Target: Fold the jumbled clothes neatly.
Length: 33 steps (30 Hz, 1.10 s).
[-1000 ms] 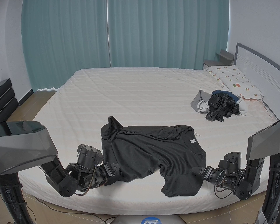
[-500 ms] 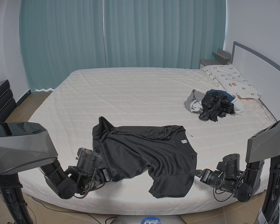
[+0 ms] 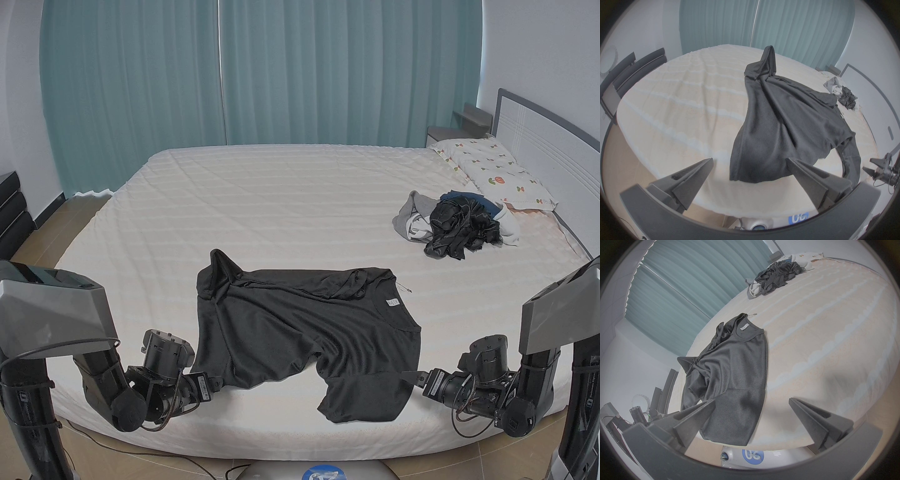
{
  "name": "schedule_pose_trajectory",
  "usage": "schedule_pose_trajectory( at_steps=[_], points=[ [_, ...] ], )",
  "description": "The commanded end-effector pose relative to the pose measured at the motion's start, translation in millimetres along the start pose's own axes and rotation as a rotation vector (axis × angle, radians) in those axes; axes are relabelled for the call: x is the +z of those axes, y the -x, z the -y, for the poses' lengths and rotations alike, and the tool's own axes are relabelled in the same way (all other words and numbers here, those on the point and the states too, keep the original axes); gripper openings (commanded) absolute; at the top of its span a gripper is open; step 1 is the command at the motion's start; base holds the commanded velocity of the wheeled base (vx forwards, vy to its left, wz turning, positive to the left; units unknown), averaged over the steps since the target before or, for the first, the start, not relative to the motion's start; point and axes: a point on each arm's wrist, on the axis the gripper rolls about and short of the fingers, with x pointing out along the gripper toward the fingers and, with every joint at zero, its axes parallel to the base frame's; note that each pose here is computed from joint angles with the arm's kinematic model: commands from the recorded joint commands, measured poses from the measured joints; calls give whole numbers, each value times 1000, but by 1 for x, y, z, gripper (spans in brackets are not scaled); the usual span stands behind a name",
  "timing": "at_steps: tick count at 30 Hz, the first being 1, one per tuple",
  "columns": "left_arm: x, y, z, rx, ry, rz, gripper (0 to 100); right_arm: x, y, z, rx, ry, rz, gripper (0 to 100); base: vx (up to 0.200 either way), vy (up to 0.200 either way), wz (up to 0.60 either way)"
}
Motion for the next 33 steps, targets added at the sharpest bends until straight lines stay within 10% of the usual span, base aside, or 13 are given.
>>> schedule_pose_trajectory(
  at_steps=[1,19,20,33],
  points=[
    [-4,-16,-4,3,17,-13,100,-2,-2,1,-4,0,-10,100,0,0,0],
    [1,-29,7,-46,82,-10,100,-7,-6,4,3,2,-4,100,0,0,0],
    [0,-29,6,-44,81,-14,0,-8,-6,3,7,6,-10,100,0,0,0],
    [2,-13,2,-26,75,14,0,-22,-14,-7,44,13,-41,100,0,0,0]
  ],
)
